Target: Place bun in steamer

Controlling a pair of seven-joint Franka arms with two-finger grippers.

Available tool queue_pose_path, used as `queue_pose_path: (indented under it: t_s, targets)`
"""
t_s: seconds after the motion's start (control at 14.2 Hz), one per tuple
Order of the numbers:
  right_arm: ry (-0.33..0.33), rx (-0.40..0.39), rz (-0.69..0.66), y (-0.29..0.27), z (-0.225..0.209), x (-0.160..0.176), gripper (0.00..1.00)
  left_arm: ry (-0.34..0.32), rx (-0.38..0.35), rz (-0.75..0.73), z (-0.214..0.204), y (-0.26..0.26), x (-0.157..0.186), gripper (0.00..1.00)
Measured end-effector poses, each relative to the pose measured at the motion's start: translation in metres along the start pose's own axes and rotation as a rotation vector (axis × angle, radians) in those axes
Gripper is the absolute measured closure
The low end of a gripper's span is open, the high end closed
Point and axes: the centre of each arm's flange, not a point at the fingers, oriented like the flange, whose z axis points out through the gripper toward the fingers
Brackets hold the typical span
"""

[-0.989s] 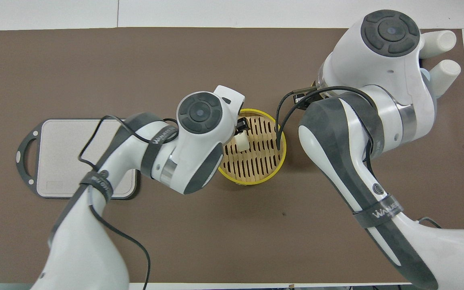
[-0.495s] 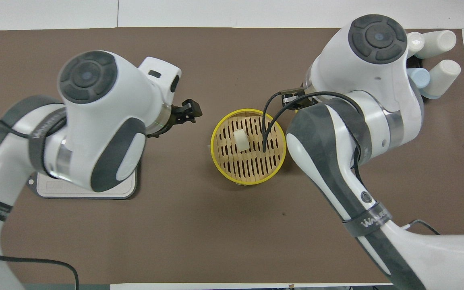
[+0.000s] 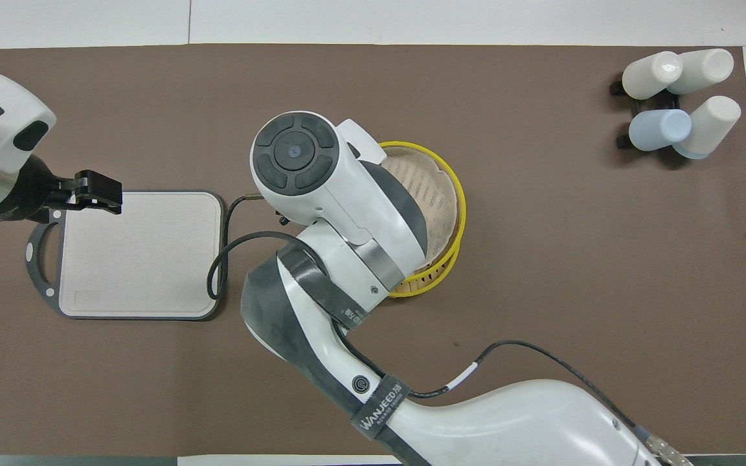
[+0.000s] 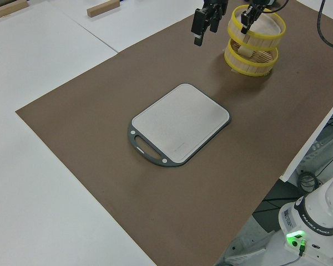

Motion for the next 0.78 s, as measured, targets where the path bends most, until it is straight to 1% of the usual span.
queue_pose_path:
  t_s: [0.21, 0.35, 0.57, 0.78]
  targets:
    - [0.012, 0.002, -0.006, -0.005, 0.007, 0.0, 0.92, -0.014, -0.005, 0.046, -0.009, -0.033, -0.007, 0.0]
    - [0.009, -0.003, -0.004, -0.003, 0.017, 0.001, 0.92, -0.016, -0.01, 0.058, -0.016, -0.046, -0.013, 0.0]
    - [-0.007, -0.02, -0.002, 0.001, 0.035, -0.001, 0.92, -0.016, -0.015, 0.066, -0.028, -0.053, -0.023, 0.0]
    - [-0.014, -0.027, -0.001, 0.005, 0.045, -0.004, 0.92, -0.01, -0.017, 0.077, -0.034, -0.052, -0.029, 0.0]
